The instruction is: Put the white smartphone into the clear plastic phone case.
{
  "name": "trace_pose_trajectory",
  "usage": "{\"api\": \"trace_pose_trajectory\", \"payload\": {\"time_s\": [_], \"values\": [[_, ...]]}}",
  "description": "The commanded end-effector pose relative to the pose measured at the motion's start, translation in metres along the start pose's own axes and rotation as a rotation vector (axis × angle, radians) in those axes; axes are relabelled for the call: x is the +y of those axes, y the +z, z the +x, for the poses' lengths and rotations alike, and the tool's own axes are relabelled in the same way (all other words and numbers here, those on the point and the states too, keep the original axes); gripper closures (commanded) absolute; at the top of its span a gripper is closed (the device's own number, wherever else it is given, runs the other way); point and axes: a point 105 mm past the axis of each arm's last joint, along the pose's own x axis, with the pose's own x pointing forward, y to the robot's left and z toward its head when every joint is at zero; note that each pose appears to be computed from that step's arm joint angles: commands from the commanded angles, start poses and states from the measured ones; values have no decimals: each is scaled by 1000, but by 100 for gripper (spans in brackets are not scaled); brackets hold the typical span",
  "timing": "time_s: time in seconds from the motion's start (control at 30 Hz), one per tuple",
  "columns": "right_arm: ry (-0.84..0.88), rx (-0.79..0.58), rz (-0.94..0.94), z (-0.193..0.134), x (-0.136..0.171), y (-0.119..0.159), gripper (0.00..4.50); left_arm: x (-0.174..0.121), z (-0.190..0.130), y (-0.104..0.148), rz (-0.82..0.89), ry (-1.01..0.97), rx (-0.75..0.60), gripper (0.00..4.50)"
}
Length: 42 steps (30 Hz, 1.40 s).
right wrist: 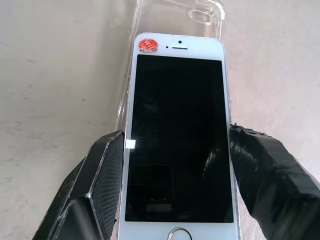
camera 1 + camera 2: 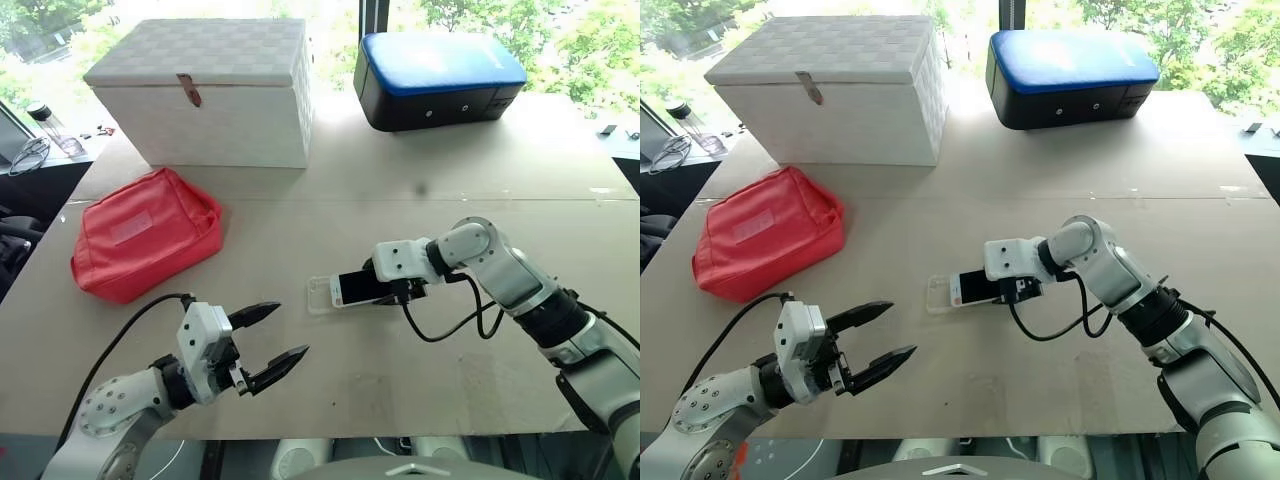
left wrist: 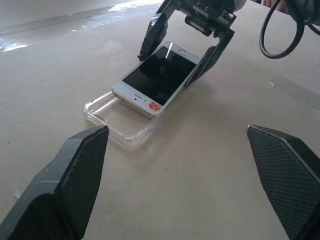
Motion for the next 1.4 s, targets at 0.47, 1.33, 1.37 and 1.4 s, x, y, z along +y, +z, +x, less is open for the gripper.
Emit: {"api": "trace_pose_trajectory", "payload": {"time_s": [0.47, 1.33, 1.37, 1.4], "values": [[44, 109, 54, 10, 13, -12, 175, 1, 4, 5, 22, -17, -15, 0], [-41, -206, 165, -21, -11, 46, 413, 14, -3, -1, 38, 12, 11, 0], [-47, -203, 164, -16, -11, 45, 443, 13, -3, -2, 40, 11, 16, 0], [-48, -187, 151, -13, -10, 42, 443, 12, -3, -3, 43, 7, 23, 0]]}}
